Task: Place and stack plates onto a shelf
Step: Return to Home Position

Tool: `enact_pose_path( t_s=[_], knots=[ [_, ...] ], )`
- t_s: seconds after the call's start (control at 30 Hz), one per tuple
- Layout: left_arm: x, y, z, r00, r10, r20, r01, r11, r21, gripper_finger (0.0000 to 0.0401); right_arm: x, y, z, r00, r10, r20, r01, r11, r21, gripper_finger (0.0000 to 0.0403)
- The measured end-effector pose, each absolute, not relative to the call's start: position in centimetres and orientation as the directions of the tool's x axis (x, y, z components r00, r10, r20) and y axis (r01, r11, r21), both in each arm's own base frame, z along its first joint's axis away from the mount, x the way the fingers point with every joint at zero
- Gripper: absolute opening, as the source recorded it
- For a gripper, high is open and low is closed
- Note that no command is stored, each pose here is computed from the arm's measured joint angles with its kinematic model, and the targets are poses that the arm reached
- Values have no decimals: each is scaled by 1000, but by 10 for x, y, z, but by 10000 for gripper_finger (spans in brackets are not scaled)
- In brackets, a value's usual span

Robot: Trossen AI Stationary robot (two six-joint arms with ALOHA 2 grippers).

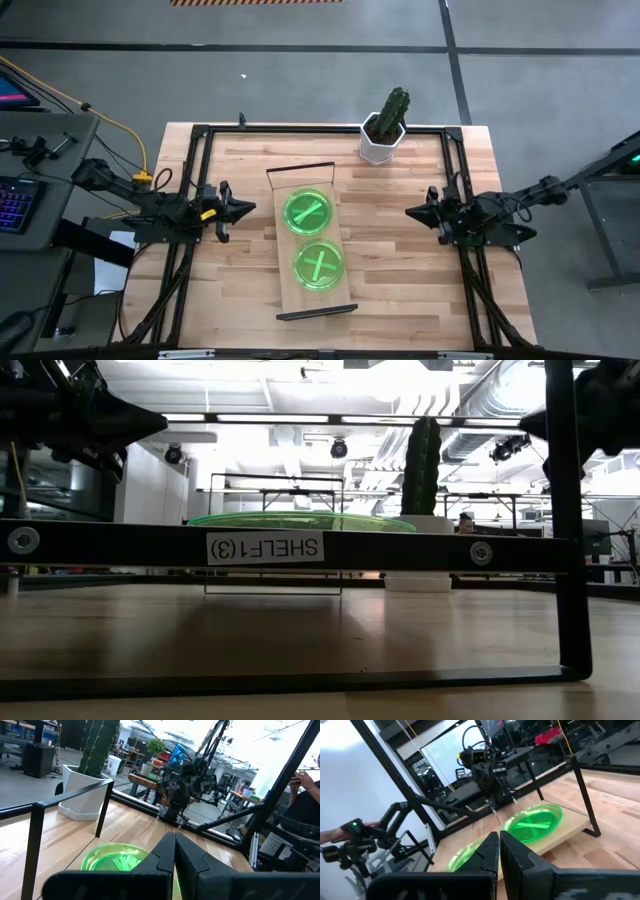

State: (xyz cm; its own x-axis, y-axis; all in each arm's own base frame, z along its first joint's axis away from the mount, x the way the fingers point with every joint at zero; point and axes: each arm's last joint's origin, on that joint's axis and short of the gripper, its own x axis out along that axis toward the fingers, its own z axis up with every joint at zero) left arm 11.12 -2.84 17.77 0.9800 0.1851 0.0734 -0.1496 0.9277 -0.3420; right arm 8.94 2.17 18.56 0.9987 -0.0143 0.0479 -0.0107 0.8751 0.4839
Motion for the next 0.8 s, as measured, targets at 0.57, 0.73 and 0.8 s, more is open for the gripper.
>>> enact_pose_path(
  t_s=[0.57,0.73,0.8],
  knots=[
    [112,-29,169,984,176,-7,-170,941,-293,0,96,-1,171,997,-83,0,78,934,348,0],
    [112,-29,168,984,176,-15,-173,942,-288,0,96,-7,170,997,-70,-18,72,970,234,0],
    [112,-29,166,984,176,-31,-178,944,-279,0,96,-8,170,997,-77,-18,79,971,225,0]
  ],
)
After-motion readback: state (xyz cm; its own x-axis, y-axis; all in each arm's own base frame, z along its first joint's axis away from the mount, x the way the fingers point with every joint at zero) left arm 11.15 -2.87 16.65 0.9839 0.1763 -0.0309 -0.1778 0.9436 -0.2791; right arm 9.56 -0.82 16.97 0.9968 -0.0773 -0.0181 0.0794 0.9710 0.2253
